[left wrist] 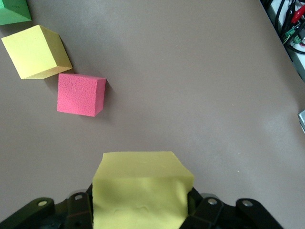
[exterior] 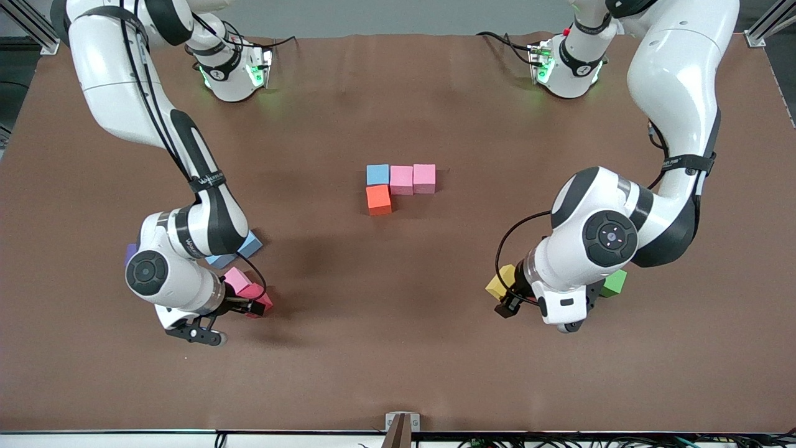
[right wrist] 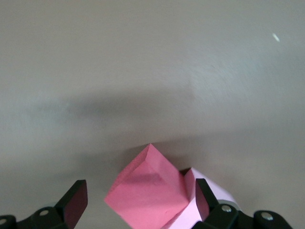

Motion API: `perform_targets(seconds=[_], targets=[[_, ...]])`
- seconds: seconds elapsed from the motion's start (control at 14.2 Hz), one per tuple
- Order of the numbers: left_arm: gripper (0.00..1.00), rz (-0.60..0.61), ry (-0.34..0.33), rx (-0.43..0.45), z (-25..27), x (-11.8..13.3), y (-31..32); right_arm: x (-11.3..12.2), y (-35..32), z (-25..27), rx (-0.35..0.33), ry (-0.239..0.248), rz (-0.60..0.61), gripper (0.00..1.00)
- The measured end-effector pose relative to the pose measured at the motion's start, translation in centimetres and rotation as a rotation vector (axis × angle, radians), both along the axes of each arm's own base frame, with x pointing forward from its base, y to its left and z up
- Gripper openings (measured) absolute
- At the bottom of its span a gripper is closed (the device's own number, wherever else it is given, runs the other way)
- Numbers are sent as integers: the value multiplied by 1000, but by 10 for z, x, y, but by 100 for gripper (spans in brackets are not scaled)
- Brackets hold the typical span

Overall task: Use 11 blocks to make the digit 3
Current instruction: 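Lower the right gripper onto the red cube and grasp it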

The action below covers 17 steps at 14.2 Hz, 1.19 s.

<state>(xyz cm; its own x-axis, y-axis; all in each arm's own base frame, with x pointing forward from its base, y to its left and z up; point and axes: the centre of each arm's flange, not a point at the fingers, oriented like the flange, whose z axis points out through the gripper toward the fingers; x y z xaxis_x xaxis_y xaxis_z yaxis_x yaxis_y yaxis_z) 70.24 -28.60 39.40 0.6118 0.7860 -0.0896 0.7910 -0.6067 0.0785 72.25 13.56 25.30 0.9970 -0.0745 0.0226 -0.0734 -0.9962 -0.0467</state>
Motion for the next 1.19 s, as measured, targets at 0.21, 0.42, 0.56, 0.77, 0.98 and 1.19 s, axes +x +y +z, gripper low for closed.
perform_targets(seconds=[0.21, 0.42, 0.56, 0.77, 0.98, 1.19], targets=[[62, -3, 0, -2, 0, -1, -2, 1, -4, 0, -6, -9, 229, 100], [62, -4, 0, -2, 1, -1, -3, -2, 7, -1, -6, -7, 396, 100], [62, -4, 0, -2, 1, -1, -2, -5, 11, -4, -7, -1, 513, 100], [62, -2, 0, -3, 1, -1, -2, -9, 10, -10, -6, 20, 628, 100], [62, -2, -1, -3, 1, -1, -1, -16, 8, -23, -2, 49, 660, 100], [62, 0, -1, -3, 1, 0, 0, -20, 9, -28, 0, 61, 664, 100]])
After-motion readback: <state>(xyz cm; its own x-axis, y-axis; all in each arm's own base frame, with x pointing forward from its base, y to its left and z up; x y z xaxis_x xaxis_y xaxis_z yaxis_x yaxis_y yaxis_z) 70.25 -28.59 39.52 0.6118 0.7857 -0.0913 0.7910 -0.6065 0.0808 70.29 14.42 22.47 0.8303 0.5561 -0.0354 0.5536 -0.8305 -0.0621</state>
